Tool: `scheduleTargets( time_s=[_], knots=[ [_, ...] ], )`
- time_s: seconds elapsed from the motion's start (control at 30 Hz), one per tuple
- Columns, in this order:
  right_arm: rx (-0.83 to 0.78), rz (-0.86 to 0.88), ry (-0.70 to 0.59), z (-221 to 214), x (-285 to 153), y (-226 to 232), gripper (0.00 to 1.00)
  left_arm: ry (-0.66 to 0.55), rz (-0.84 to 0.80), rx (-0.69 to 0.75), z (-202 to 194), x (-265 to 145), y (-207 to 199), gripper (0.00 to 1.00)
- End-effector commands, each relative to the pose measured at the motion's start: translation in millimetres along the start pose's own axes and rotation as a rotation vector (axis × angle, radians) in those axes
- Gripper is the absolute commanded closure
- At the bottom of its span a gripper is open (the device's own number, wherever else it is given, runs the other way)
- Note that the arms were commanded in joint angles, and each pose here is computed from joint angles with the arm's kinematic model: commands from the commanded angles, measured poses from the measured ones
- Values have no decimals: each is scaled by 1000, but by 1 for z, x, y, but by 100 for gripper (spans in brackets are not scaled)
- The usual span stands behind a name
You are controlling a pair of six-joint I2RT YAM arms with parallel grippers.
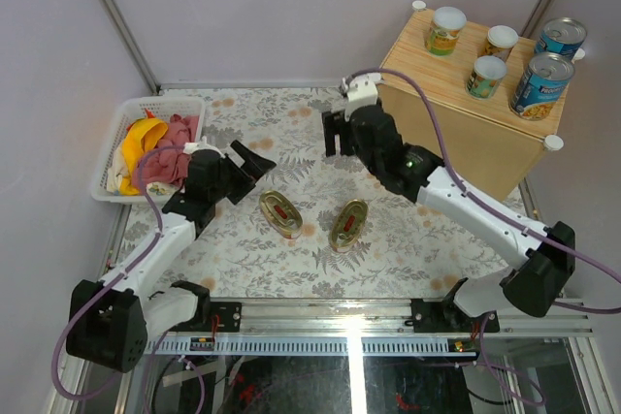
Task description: Place and organize the canned foods onto the counter
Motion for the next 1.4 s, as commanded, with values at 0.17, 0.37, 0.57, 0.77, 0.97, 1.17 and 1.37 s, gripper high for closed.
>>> scheduleTargets(
  time_s=[0.17,0.37,0.57,0.77,0.97,1.17,1.37],
  knots=[
    [221,-155,333,-92,-34,-8,21,-43,-95,204,-15,-11,-22,0],
    [335,-224,492,-127,-30,-1,19,-28,-96,241,-23,-12,-25,0],
    [452,-255,609,-149,-21,10,17,-19,-90,253,-27,-16,-21,0],
    [498,-355,716,-157,-12,17,14,-9,-91,268,-30,-22,-18,0],
    [523,-396,742,-162,-11,18,12,1,-102,283,-31,-25,-18,0],
    [530,-427,786,-173,-11,18,9,7,-109,295,-32,-26,-18,0],
    [542,-435,787,-177,-5,21,3,18,-116,304,-33,-26,-19,0]
  ],
)
Point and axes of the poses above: each gripper's point midway between its finger pads, its own x axis out along the fingers, its own y axis along the line the jaws close on, z = x × y, the point moved 10 cm from there along -x, back along the fingers, and after that the axes turned 1 degree about -x, right-handed, at the moved point
